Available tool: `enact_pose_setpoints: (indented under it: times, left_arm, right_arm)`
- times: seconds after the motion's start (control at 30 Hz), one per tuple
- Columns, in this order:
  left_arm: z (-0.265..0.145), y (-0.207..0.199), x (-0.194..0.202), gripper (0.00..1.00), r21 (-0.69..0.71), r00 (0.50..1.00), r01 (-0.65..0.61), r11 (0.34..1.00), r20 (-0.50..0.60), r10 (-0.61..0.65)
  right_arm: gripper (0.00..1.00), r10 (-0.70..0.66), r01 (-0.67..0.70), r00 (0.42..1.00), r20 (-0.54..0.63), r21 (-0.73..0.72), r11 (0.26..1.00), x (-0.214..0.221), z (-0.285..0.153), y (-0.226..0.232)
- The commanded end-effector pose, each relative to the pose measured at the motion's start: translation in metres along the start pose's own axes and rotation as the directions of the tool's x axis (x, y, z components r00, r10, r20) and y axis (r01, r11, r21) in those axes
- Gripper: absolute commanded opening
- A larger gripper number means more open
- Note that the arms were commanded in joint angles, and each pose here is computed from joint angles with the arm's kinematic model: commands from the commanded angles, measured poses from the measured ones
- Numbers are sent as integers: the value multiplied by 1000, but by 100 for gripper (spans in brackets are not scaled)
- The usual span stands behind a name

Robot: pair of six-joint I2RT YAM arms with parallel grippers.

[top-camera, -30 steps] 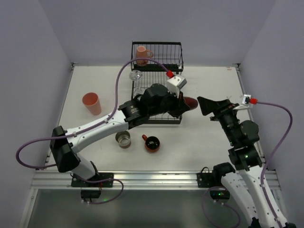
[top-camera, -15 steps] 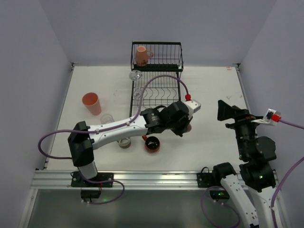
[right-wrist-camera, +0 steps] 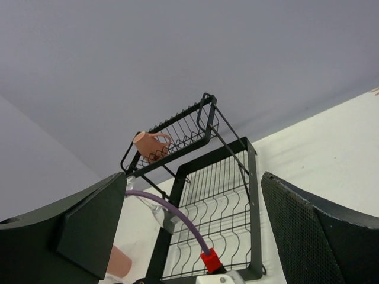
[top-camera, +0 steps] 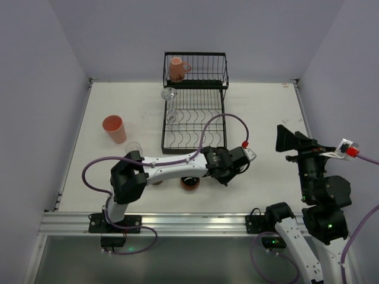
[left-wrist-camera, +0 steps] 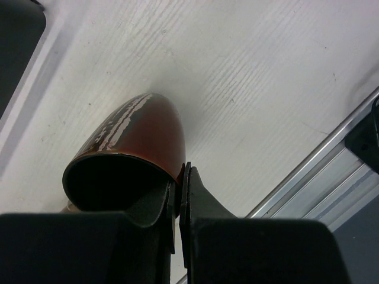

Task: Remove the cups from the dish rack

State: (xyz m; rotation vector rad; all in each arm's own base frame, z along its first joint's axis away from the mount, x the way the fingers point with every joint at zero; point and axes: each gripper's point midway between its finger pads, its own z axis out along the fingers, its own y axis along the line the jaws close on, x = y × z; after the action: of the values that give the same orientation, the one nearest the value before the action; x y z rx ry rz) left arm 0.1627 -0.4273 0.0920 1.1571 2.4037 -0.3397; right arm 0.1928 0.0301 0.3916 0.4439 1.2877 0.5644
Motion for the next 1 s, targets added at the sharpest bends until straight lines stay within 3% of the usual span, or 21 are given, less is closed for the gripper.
enact_pose_setpoints:
  times: [0.0, 0.37, 0.57, 0.97]
  left_arm:
    - [-6, -2, -17, 0, -35, 998, -58, 998, 29, 59]
    - [6, 4, -11, 0, -110, 992, -119, 987, -44, 115]
    - [2, 9, -20, 21, -142, 993, -119, 983, -17, 118]
    - [-18, 12, -47, 53, -170, 992, -74, 983, 89, 91]
  right_arm:
    - [98, -1, 1, 1000, 11, -11, 1000, -7, -2, 5]
    - [98, 21, -21, 1000, -2, -32, 999, -2, -2, 7]
    - [98, 28, -28, 1000, -4, -57, 998, -5, -3, 14]
    - [98, 58, -60, 998, -22, -126, 990, -7, 1, 33]
